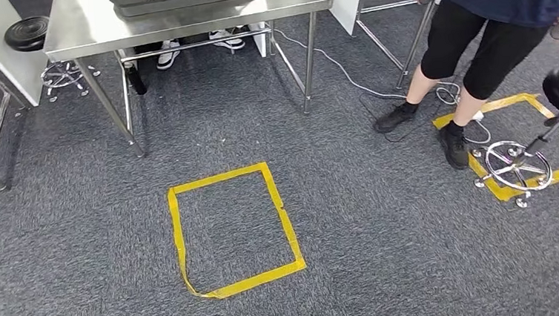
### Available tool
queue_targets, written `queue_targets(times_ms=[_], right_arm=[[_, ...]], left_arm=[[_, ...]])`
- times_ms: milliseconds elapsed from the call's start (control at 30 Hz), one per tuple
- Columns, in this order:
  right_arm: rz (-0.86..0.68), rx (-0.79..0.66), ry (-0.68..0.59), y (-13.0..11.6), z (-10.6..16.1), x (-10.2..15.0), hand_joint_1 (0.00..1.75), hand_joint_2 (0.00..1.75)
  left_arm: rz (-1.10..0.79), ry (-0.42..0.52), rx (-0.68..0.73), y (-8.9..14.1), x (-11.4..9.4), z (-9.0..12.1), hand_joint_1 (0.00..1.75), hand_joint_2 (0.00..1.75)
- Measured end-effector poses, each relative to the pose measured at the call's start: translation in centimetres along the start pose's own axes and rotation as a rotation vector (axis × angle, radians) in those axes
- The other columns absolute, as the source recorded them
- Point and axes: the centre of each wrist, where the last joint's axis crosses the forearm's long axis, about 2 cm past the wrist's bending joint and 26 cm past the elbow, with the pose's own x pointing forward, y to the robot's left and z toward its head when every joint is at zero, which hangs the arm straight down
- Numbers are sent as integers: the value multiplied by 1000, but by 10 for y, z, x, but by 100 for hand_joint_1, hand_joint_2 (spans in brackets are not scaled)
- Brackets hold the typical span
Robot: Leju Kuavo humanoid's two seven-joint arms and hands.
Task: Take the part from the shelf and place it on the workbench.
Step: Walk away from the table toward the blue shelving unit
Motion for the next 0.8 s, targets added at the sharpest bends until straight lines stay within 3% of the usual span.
queue_targets(times_ms=[800], right_arm=[[-3, 7, 7, 3, 1, -1, 0, 0]], left_arm=[[1, 4, 3, 0, -1, 1, 0, 0]])
